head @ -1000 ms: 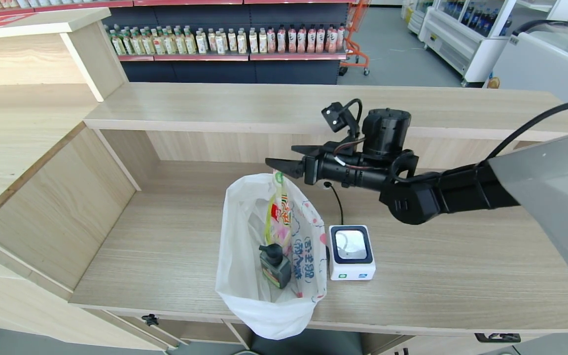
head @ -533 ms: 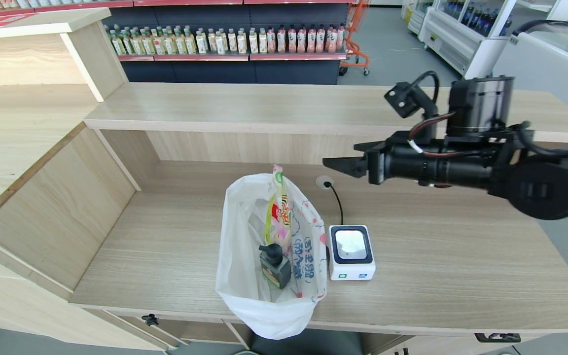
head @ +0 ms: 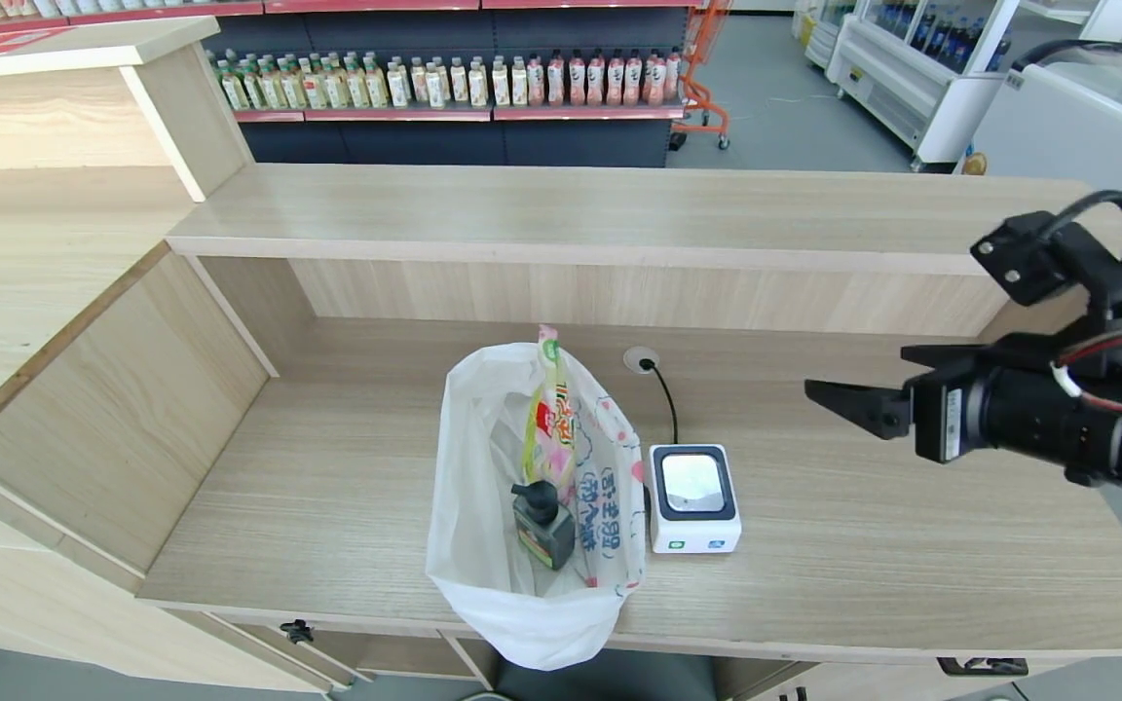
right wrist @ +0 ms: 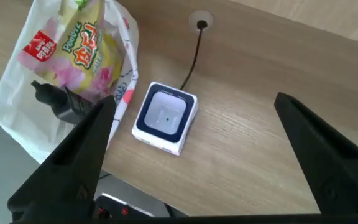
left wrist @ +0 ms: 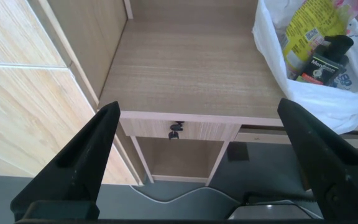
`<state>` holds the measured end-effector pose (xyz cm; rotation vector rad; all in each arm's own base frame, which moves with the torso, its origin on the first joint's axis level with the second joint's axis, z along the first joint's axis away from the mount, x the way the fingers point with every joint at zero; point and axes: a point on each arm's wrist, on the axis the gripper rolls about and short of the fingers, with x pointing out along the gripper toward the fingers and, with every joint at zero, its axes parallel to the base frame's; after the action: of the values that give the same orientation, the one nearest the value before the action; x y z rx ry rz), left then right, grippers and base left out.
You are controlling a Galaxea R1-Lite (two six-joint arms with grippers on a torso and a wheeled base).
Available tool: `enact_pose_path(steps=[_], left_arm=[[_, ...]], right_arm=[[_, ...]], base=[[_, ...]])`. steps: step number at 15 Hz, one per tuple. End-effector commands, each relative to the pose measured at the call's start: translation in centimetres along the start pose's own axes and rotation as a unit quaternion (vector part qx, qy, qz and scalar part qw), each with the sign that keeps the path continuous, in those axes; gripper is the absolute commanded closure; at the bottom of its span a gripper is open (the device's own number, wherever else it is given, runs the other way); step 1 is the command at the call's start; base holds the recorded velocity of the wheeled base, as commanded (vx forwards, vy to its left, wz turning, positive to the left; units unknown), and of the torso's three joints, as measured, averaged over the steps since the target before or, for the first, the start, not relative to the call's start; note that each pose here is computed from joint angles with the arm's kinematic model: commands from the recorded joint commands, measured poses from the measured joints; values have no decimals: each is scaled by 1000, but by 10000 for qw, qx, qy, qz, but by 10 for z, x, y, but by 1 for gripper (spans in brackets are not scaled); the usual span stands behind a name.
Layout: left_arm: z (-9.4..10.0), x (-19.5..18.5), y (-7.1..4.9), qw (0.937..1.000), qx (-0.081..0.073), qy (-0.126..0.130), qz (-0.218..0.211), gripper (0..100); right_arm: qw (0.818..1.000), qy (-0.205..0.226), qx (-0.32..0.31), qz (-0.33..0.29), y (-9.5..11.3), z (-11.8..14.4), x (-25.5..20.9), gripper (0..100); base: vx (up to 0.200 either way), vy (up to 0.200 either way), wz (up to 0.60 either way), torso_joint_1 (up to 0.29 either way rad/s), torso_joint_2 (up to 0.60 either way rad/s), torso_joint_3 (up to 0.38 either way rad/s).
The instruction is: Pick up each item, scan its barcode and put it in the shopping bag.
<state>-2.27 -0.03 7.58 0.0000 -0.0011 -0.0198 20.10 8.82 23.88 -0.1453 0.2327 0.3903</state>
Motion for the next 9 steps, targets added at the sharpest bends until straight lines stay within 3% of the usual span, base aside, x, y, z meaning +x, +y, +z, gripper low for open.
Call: enact_pose_path(steps=[1, 9], left_arm=[[0, 0, 0, 10000, 0, -2, -1, 0], [0, 0, 0, 10000, 0, -2, -1, 0]], right_arm=[[9998, -55, 82, -169, -1, -21, -38, 0], [9975, 118, 353, -602, -2, -96, -102, 0]], base=[[0, 0, 0, 0, 0, 0], [0, 0, 0, 0, 0, 0]])
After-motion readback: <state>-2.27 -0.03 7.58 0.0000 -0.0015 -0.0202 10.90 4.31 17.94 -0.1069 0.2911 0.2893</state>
